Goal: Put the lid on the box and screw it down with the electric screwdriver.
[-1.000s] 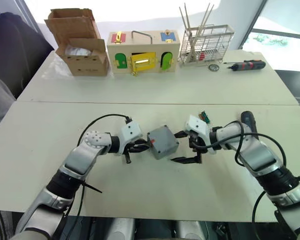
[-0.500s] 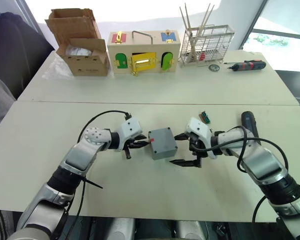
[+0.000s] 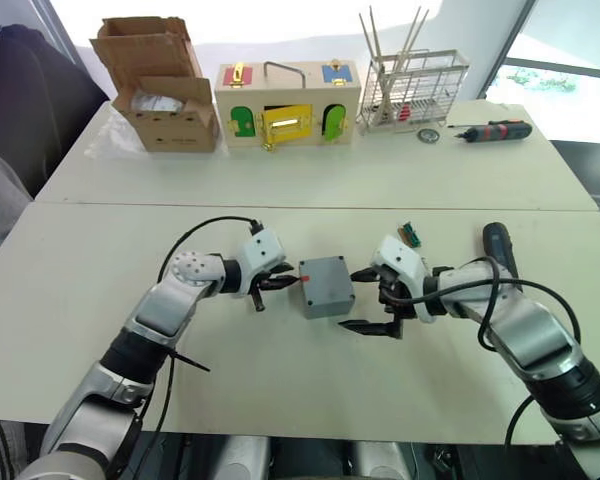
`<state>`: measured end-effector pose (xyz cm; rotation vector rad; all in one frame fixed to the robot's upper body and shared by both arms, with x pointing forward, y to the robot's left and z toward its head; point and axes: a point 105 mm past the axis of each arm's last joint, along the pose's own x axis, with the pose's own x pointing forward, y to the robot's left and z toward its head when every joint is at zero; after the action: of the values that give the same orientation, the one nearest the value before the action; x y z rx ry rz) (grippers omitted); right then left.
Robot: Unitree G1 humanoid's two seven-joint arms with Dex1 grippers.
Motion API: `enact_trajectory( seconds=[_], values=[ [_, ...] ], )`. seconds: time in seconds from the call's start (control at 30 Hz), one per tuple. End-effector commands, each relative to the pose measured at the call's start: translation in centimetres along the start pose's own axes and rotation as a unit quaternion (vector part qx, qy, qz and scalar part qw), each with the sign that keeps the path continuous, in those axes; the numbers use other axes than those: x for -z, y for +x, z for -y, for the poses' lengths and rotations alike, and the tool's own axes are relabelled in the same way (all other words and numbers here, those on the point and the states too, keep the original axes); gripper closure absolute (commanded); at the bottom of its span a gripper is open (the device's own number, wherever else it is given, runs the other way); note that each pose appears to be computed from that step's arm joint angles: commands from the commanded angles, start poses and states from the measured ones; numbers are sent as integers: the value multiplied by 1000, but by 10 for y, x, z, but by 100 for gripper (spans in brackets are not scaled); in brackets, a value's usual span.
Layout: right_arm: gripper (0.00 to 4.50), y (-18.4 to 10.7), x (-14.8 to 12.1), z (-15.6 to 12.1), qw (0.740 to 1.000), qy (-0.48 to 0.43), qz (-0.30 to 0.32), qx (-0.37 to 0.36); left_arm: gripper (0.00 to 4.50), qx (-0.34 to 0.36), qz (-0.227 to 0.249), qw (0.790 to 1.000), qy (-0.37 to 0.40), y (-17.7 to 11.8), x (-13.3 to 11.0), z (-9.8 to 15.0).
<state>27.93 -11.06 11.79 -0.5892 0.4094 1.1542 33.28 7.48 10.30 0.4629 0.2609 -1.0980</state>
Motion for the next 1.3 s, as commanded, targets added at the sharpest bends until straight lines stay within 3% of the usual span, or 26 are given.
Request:
enact_trajectory(
  seconds=[0.03, 0.4, 0.67, 0.9, 1.03, 1.23, 1.3],
  values=[
    [4, -7, -13, -1, 1000, -14, 18, 11, 342, -21, 26, 999, 20, -4, -16, -9],
    [4, -57, -8, 3, 997, 1, -16, 79, 342, -31, 20, 999, 6, -39, -13, -21],
    [4, -101, -6, 31, 963, 158, 92, 197, 342, 40, 57, 997, -30, -71, -35, 1],
    [4, -101, 20, 54, 929, 205, 99, 291, 342, 100, 58, 993, 1, -79, -56, 21],
    [4, -95, 33, 62, 913, 218, 102, 329, 342, 94, 65, 993, 6, -76, -63, 20],
    [173, -80, 56, 66, 903, 229, 90, 352, 342, 99, 70, 993, 6, -75, -66, 23],
    [173, -77, 62, 67, 901, 230, 86, 359, 342, 95, 70, 993, 4, -76, -66, 22]
  ],
)
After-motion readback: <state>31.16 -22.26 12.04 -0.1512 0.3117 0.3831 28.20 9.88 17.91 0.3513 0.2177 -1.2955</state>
